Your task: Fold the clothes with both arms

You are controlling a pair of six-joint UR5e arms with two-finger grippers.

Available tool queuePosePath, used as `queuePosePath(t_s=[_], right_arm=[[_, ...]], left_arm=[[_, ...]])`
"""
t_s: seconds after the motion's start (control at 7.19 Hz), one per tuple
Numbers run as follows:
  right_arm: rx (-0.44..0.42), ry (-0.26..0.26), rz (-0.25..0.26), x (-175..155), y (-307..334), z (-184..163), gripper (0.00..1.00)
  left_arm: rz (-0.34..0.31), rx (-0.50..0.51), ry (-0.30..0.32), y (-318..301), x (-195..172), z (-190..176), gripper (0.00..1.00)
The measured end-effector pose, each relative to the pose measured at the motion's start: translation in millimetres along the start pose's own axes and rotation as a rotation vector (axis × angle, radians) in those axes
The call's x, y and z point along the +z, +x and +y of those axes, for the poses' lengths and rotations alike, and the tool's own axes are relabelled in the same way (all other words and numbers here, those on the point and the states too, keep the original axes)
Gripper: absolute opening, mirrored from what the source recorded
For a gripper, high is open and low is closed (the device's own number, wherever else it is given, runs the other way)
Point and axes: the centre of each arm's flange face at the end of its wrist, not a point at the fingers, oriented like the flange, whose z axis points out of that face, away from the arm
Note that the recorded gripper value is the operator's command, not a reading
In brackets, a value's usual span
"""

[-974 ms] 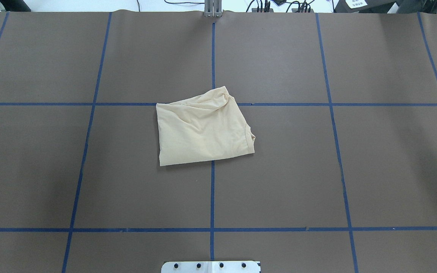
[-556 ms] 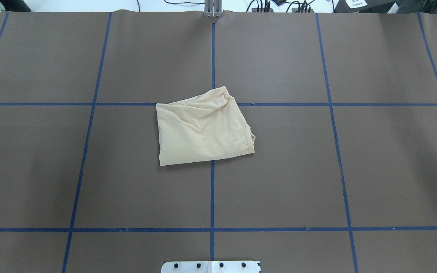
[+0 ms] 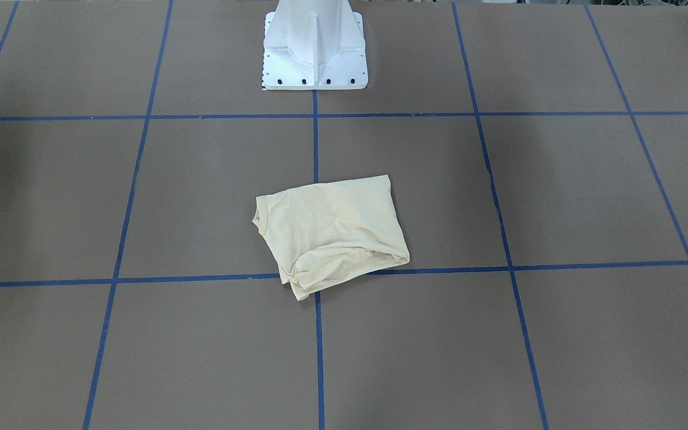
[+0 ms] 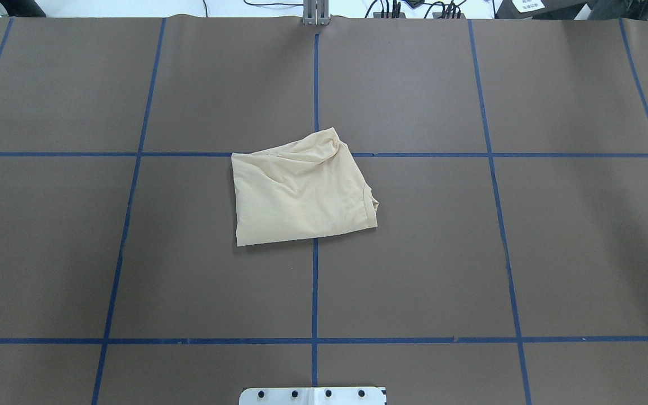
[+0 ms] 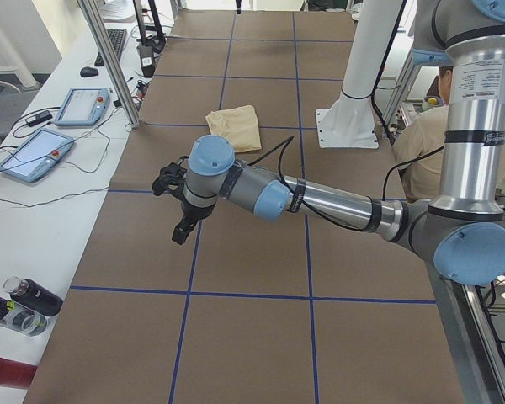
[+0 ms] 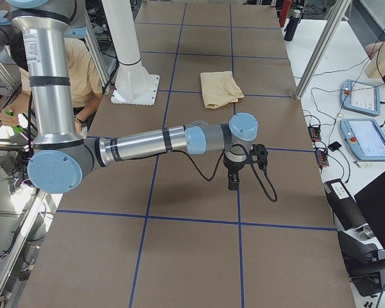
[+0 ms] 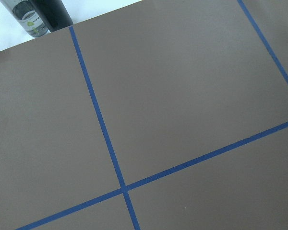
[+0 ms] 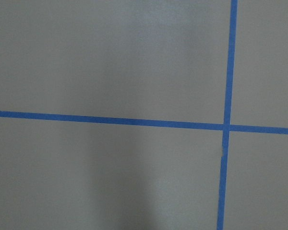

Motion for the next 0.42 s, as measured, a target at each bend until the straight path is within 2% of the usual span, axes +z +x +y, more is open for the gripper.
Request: queuePosePath(t_s=[0.42], right_arm=[[-0.004, -0.008, 0.000, 4.1, -2.4, 0.7, 1.00]], left_arm=[[-0.001, 0.033, 0.029, 17.7, -16.5, 0.3, 1.00]])
